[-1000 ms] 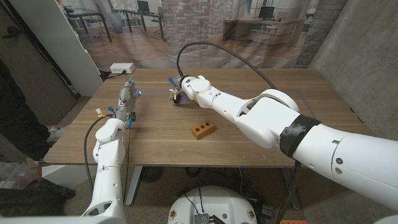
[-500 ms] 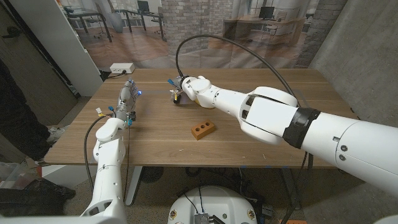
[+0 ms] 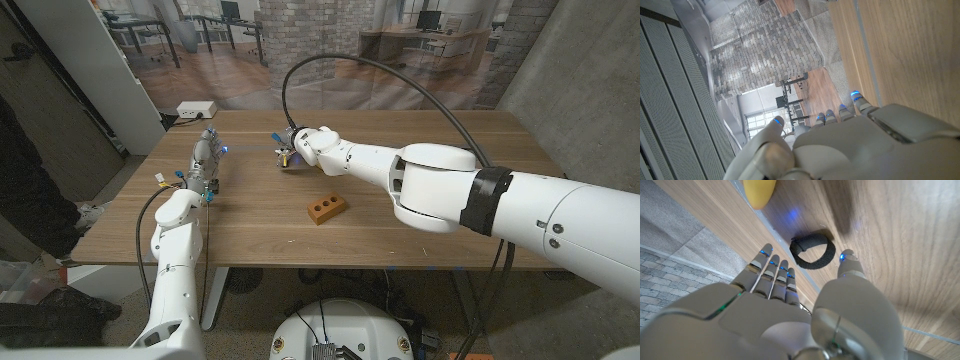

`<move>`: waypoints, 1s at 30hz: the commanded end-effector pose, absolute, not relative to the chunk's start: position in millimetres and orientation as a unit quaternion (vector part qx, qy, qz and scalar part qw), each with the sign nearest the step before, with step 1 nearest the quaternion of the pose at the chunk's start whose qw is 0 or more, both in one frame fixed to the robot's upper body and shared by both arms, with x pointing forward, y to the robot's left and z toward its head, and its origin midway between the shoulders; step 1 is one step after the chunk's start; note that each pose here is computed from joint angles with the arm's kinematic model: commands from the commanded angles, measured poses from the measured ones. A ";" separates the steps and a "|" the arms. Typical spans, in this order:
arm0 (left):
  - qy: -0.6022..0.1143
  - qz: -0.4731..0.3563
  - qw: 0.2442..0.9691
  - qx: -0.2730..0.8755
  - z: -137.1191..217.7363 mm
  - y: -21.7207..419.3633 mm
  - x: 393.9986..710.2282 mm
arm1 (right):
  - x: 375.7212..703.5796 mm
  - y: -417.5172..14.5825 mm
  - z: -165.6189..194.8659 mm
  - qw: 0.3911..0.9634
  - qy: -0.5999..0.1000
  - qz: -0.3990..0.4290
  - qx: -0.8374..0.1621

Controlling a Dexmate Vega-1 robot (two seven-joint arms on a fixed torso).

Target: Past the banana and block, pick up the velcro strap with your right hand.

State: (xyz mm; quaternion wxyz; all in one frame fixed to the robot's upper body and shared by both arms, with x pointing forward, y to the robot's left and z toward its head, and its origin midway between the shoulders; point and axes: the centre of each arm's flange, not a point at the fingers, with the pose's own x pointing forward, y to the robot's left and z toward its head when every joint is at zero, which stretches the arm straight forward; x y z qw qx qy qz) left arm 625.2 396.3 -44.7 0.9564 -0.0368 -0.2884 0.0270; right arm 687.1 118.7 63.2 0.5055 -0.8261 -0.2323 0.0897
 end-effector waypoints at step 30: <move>-0.286 0.029 0.957 -0.043 -47.5 397.8 627.8 | 689.7 115.7 44.6 0.484 -0.258 0.085 -0.832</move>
